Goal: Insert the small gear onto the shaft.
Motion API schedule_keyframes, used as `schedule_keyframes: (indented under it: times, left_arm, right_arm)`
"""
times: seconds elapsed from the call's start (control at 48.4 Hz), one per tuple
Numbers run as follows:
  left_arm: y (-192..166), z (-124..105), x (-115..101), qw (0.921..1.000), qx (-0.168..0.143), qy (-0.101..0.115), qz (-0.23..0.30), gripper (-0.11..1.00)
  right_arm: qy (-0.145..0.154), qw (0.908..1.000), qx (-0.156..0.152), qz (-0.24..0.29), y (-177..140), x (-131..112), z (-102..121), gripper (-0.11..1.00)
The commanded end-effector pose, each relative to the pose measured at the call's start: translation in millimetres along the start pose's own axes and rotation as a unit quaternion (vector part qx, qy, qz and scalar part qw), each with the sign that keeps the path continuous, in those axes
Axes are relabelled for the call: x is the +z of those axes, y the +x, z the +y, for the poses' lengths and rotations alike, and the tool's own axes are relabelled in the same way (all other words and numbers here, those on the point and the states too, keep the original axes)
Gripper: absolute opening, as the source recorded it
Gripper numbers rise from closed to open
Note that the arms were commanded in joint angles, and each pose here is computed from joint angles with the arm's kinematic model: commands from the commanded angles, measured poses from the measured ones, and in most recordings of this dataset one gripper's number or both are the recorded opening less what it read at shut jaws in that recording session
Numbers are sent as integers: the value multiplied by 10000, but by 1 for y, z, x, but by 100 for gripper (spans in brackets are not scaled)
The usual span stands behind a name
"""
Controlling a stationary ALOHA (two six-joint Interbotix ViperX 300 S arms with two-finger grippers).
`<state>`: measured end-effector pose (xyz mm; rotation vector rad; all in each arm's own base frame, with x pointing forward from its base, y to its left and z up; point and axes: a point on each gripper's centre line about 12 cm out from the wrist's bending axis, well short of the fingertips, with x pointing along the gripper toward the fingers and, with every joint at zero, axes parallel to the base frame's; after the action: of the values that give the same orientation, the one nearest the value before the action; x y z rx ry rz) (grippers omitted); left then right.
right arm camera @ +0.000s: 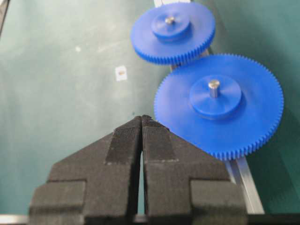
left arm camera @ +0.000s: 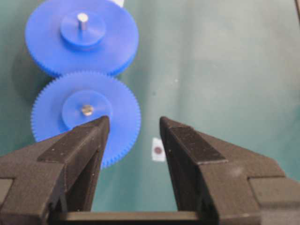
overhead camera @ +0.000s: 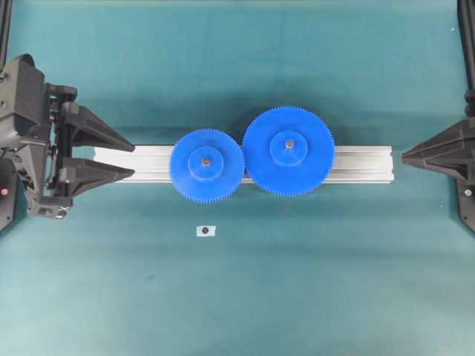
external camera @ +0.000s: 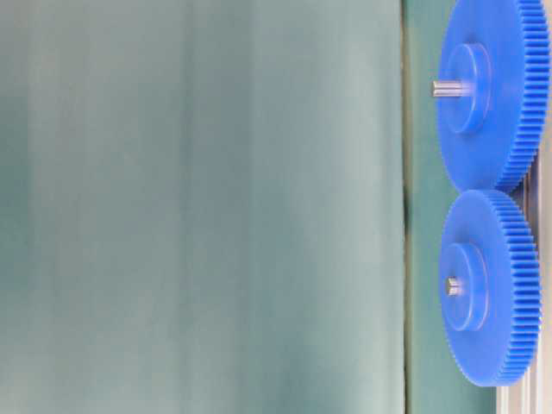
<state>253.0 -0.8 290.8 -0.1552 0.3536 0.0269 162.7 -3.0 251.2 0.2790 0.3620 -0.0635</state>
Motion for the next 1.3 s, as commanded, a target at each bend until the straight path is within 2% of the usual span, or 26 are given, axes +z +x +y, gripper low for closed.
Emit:
schedule_keyframes:
  times: [0.0,1.115,1.28]
  left_arm:
    - [-1,-1,5,10000,-18,17,-83,52]
    - [-1,-1,5,10000,-25,12,-82,52]
    - [-2,-2,6,9999,-28,5,-97,52]
  right_arm:
    - [26,10000,2,-55,1,3,0,1]
    - [19,10000,-7,-33,1,0,0,1]
    - [11,9999,22,-153,0,3,0,1]
